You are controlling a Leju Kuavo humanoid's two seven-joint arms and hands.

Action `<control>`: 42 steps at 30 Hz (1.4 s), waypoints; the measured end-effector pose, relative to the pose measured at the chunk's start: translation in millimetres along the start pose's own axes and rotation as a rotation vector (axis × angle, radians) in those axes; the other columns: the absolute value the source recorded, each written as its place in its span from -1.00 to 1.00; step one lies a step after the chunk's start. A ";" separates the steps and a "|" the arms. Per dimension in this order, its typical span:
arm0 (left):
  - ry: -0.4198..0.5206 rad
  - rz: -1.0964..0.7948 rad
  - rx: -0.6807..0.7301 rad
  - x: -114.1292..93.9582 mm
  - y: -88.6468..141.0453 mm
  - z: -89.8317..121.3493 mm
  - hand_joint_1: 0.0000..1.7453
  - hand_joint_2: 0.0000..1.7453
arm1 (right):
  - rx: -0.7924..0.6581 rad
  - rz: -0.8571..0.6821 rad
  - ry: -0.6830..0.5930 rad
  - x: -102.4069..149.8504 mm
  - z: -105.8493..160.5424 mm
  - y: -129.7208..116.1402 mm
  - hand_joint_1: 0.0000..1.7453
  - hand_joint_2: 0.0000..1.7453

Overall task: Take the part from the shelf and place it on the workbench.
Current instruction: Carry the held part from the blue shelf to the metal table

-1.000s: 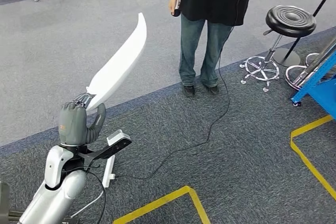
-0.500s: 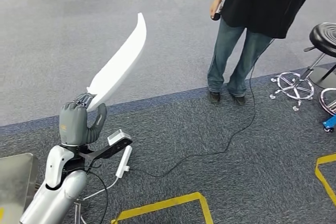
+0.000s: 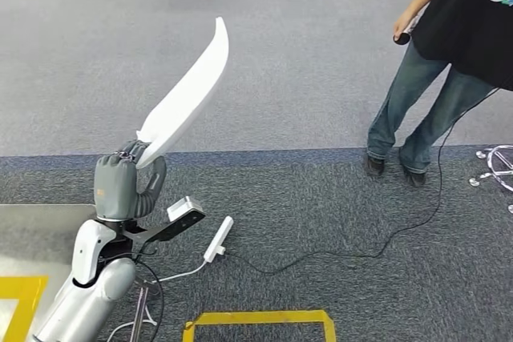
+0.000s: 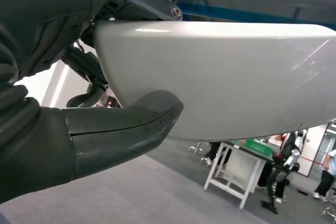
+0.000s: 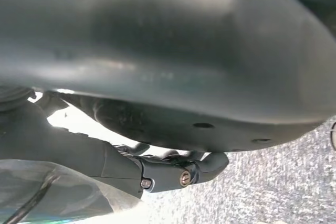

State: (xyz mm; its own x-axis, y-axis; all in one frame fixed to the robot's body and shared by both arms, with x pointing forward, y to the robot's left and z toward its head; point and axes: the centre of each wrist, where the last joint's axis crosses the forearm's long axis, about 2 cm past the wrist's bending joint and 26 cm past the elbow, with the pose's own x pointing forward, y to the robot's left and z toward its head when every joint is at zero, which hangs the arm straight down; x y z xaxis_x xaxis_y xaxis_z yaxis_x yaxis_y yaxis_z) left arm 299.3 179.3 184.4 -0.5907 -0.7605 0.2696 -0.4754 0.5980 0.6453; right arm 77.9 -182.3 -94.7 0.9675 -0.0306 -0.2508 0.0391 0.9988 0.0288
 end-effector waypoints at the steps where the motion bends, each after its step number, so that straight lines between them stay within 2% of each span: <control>1: 0.000 0.000 -0.001 -0.1 0.0 0.4 1.00 1.00 | 0.001 0.000 -0.001 0.3 0.3 0.7 -1.00 -1.00; 42: -0.040 0.023 -0.006 10.3 -4.9 -16.3 1.00 1.00 | -0.026 -0.002 -0.007 -0.3 1.0 4.8 -1.00 -1.00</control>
State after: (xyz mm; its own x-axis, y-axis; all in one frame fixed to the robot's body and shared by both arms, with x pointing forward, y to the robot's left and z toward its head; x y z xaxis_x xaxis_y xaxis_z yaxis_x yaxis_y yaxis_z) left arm 306.1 164.4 195.7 -0.6267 -0.7361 0.2559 -0.4577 0.6134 0.6436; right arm 78.0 -177.5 -93.4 0.9691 -0.0323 -0.2444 0.0343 0.9994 0.0037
